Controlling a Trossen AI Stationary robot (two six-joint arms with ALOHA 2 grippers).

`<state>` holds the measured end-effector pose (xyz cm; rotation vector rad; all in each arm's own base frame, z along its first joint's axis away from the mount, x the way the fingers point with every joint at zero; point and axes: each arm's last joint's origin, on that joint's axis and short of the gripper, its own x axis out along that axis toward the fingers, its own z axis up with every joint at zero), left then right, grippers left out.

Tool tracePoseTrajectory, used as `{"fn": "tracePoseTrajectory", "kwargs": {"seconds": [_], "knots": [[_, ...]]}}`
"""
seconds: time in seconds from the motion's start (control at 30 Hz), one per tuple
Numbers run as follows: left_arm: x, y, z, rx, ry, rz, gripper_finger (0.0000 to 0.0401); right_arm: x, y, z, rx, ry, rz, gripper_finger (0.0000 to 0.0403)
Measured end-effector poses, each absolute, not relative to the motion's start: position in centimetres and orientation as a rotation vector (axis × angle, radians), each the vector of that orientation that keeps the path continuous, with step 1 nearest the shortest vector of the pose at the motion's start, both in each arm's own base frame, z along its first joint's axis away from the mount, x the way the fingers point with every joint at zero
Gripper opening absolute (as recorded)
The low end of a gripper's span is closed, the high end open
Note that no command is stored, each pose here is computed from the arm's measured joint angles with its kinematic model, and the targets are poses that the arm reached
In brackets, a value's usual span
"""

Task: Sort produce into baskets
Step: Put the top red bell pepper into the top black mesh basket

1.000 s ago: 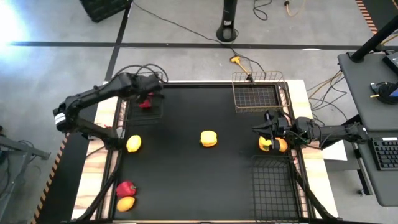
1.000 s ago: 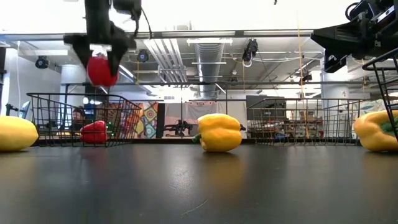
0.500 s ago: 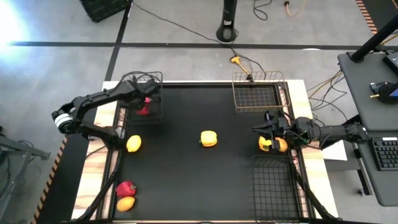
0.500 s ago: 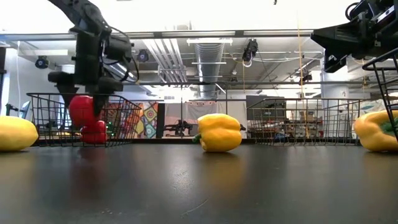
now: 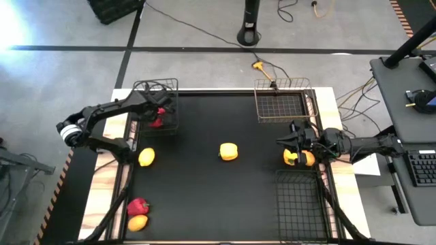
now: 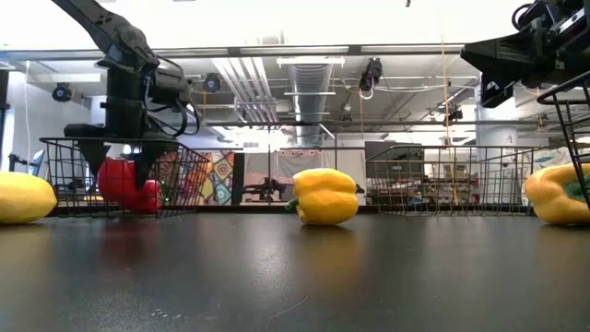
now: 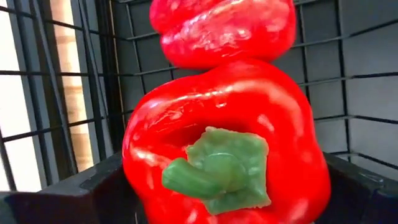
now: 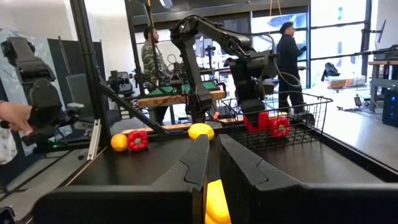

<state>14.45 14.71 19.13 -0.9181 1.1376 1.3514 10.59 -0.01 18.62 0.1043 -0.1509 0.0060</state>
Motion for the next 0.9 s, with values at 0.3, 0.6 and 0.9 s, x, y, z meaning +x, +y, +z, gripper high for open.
{"fn": "tracePoseTrajectory", "kwargs": {"seconds": [0.3,0.6,0.9], "knots": [[14.1,14.8,18.3,-0.955,1.108,1.372,0.0352,10.6,0.0,18.6,0.104,-0.151,0.006,0.0029],[14.4,15.0,18.1,-0.979,1.072,1.373,0.0354,10.6,0.0,18.6,0.104,-0.151,0.006,0.0029],[14.6,15.2,17.6,-0.972,1.119,1.346,0.0381,10.6,0.0,18.6,0.104,-0.151,0.006,0.0029]]}}
